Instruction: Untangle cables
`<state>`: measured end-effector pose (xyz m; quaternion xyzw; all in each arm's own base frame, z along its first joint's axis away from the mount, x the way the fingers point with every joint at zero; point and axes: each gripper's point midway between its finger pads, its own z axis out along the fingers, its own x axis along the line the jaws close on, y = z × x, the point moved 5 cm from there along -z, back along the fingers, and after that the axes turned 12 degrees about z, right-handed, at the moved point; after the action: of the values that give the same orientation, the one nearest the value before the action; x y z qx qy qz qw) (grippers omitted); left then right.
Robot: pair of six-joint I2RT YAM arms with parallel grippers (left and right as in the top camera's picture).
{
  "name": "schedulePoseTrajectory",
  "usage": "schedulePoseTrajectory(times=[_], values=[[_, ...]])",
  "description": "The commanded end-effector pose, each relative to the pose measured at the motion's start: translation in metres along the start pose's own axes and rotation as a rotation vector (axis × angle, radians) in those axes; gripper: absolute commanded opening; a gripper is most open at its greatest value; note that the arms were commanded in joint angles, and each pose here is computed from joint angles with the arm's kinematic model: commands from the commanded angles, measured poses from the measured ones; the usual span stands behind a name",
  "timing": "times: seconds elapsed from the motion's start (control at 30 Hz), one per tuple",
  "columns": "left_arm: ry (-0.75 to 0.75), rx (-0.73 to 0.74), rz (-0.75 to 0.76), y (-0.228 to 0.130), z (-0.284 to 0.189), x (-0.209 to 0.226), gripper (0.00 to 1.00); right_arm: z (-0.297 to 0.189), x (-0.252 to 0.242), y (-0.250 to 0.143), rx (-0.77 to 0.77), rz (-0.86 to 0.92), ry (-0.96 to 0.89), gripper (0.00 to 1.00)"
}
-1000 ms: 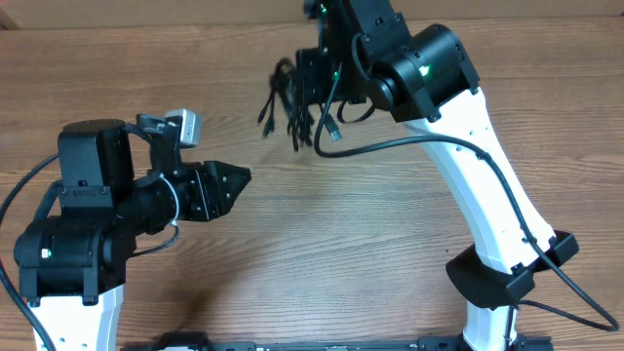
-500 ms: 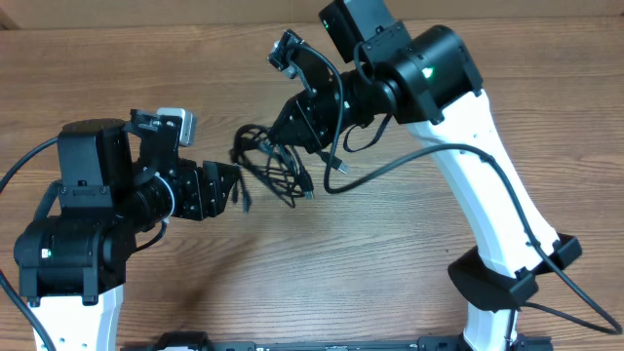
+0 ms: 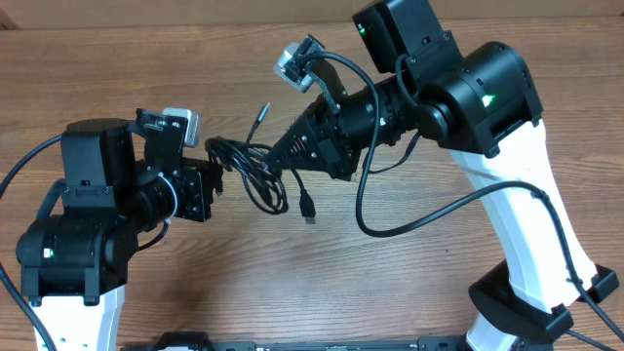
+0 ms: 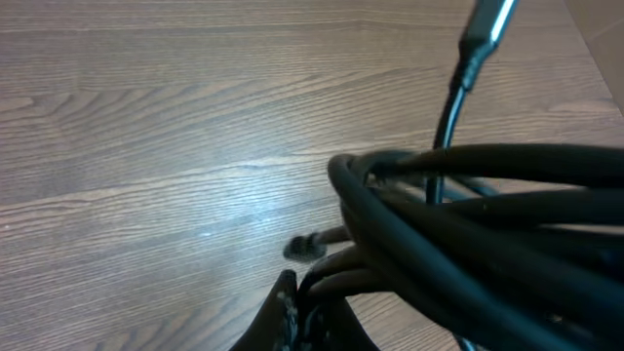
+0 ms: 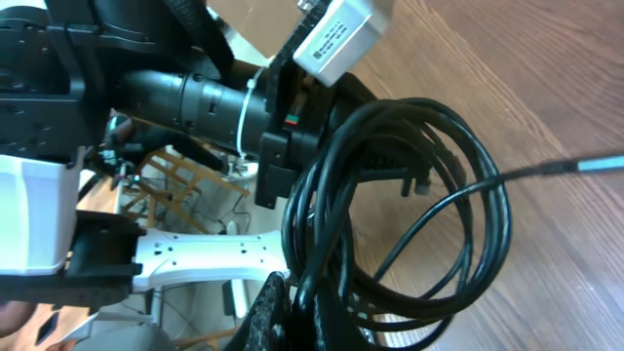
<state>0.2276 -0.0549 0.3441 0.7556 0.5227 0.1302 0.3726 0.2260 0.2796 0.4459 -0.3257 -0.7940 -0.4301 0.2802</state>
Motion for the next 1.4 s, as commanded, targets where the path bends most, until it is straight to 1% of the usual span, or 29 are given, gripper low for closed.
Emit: schedulePoseTrajectory(times=[0.0,0.17,0.23,0.3,0.43,0.53,0.63,0.83,0.97,1.0,1.1,1.17,1.2,1.3,1.37], values=[[0.018,-0.006,0.008,0.003,-0.003,0.002,0.06,-0.007,0.015,-0.004,-0.008,-0.034,0.051,0.05],[0.018,-0.006,0.008,0.003,-0.003,0.002,0.04,-0.007,0.008,-0.004,-0.012,-0.027,-0.001,0.05],[0.017,-0.002,0.006,0.002,-0.003,0.002,0.11,-0.007,0.005,-0.005,-0.01,-0.018,-0.032,0.05],[0.016,0.0,0.005,0.002,-0.003,0.001,0.15,-0.007,0.001,-0.006,-0.008,-0.011,-0.056,0.05],[0.015,0.0,0.005,0.002,-0.003,0.001,0.15,-0.008,-0.008,-0.007,-0.01,0.0,-0.129,0.05],[0.013,0.0,0.005,0.002,-0.003,0.001,0.18,-0.009,-0.014,-0.006,-0.015,0.004,-0.186,0.05],[0.013,0.0,0.005,0.002,-0.003,0.001,0.2,-0.009,-0.014,-0.007,-0.011,0.008,-0.182,0.04],[0.015,-0.007,0.008,0.003,-0.003,0.001,0.31,-0.007,0.002,-0.011,0.015,0.016,-0.046,0.04],[0.015,-0.006,0.008,0.003,-0.003,0.001,0.43,-0.007,-0.003,-0.012,0.014,0.022,-0.086,0.06],[0.014,-0.003,0.006,0.002,-0.003,0.001,0.46,-0.008,-0.006,-0.012,0.012,0.024,-0.116,0.09],[0.014,0.001,0.005,0.001,-0.003,0.001,0.59,-0.01,-0.018,-0.01,-0.002,0.023,-0.214,0.38],[0.013,0.003,0.003,0.001,-0.003,0.001,0.62,-0.012,-0.028,-0.009,-0.016,0.035,-0.299,0.47],[0.013,0.005,-0.003,0.0,-0.003,0.001,0.63,-0.014,-0.034,-0.008,-0.026,0.057,-0.344,0.48],[0.01,0.017,-0.032,-0.002,-0.003,0.0,0.73,-0.02,-0.048,-0.006,-0.06,0.11,-0.473,0.49],[0.009,0.025,-0.058,-0.004,-0.003,0.0,0.75,-0.024,-0.054,-0.005,-0.075,0.122,-0.531,0.49]])
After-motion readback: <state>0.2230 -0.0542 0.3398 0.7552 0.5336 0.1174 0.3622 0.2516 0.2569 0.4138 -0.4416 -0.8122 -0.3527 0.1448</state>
